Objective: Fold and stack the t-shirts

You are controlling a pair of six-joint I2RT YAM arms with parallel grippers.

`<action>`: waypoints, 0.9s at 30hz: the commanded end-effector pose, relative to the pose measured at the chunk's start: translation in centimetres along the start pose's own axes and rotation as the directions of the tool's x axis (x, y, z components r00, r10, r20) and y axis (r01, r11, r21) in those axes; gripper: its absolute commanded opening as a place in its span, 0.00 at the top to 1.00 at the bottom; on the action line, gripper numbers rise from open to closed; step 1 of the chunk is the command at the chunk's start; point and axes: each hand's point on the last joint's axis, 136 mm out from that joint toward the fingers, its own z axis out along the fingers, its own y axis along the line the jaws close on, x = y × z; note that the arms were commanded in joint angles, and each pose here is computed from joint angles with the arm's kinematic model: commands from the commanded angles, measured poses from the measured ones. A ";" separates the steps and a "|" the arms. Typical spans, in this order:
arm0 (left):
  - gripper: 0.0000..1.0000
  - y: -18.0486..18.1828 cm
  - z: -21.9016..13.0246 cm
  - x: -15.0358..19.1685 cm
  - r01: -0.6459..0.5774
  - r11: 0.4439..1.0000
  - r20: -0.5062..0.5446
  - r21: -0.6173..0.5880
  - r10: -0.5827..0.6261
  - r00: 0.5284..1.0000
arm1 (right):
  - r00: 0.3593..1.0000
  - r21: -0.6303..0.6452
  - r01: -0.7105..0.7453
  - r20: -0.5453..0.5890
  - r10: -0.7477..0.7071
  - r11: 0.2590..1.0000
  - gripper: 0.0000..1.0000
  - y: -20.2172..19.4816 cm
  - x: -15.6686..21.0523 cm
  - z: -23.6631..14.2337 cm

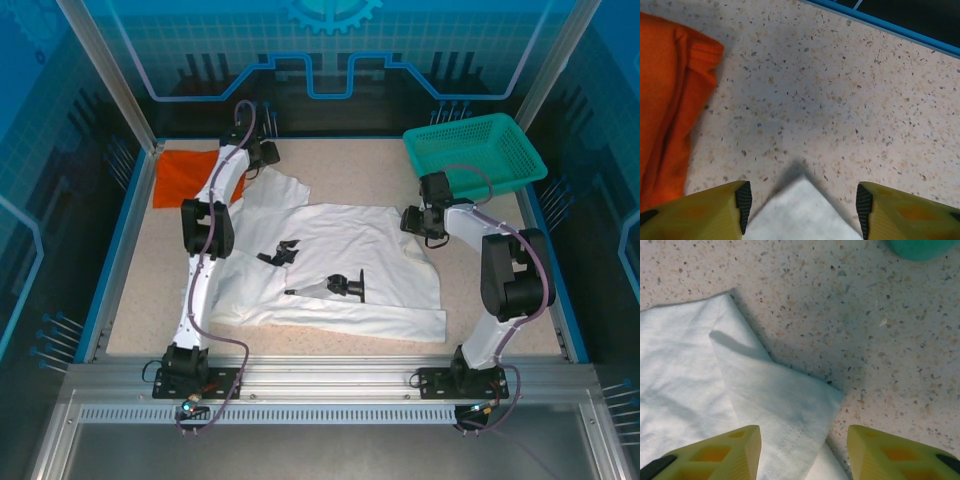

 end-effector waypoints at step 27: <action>0.55 -0.7 1.7 3.8 -0.109 0.994 -0.104 -0.025 0.105 0.989 | 0.998 -0.035 -0.053 0.020 0.053 0.998 0.49 -0.1 -0.8 -0.1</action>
